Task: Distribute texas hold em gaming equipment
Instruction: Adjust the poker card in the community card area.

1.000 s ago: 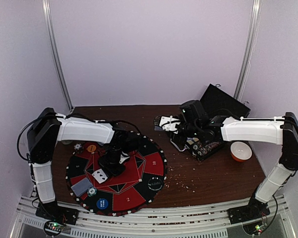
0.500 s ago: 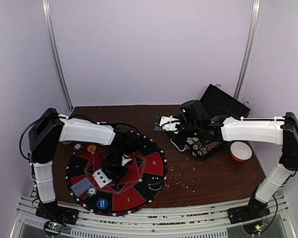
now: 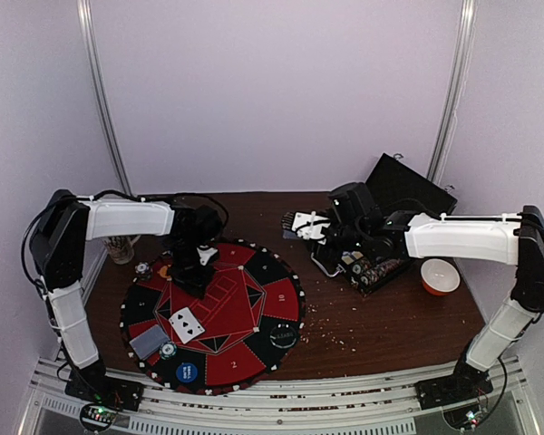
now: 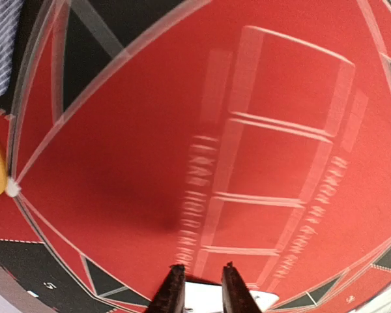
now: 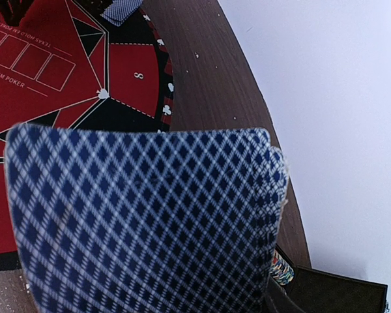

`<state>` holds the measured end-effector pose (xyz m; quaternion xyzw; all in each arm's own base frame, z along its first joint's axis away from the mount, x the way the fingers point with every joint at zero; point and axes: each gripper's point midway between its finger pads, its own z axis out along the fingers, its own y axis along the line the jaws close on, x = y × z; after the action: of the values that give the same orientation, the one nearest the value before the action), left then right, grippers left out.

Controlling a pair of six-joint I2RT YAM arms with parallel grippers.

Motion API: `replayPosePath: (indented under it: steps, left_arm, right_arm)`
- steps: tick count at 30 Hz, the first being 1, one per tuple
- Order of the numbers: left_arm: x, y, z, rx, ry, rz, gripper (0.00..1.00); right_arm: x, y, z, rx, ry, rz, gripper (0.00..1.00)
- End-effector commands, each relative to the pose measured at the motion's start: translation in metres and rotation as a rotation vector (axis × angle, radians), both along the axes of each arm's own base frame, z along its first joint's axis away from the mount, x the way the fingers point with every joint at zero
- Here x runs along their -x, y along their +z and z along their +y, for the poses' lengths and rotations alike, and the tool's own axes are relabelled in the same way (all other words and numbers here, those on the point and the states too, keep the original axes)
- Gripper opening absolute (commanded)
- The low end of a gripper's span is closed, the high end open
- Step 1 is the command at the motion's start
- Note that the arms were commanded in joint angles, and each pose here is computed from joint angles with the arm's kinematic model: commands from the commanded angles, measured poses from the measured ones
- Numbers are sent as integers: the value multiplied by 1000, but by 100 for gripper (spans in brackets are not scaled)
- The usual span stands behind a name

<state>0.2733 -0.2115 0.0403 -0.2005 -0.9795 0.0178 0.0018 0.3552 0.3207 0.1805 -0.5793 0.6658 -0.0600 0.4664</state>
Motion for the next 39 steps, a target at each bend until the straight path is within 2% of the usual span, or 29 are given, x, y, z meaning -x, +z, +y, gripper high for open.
replayPosePath:
  steps: [1, 7, 15, 29, 39]
  left_arm:
    - [-23, -6, 9, 83, 68, -67, 17]
    - [-11, -23, 8, 123, 85, -26, 14]
    - [14, -25, 34, 49, 112, -4, 13]
    - [32, -22, 57, -35, 116, 25, 12]
    - [16, -12, 54, -28, 130, -31, 13]
  right_arm:
    - [0, 17, -6, -30, -19, -29, 44]
    - [0, 17, -6, -28, -22, -30, 44]
    - [0, 16, -6, -29, -20, -29, 44]
    - [0, 15, -6, -28, -19, -28, 44]
    - [0, 17, -5, -32, -19, -31, 44]
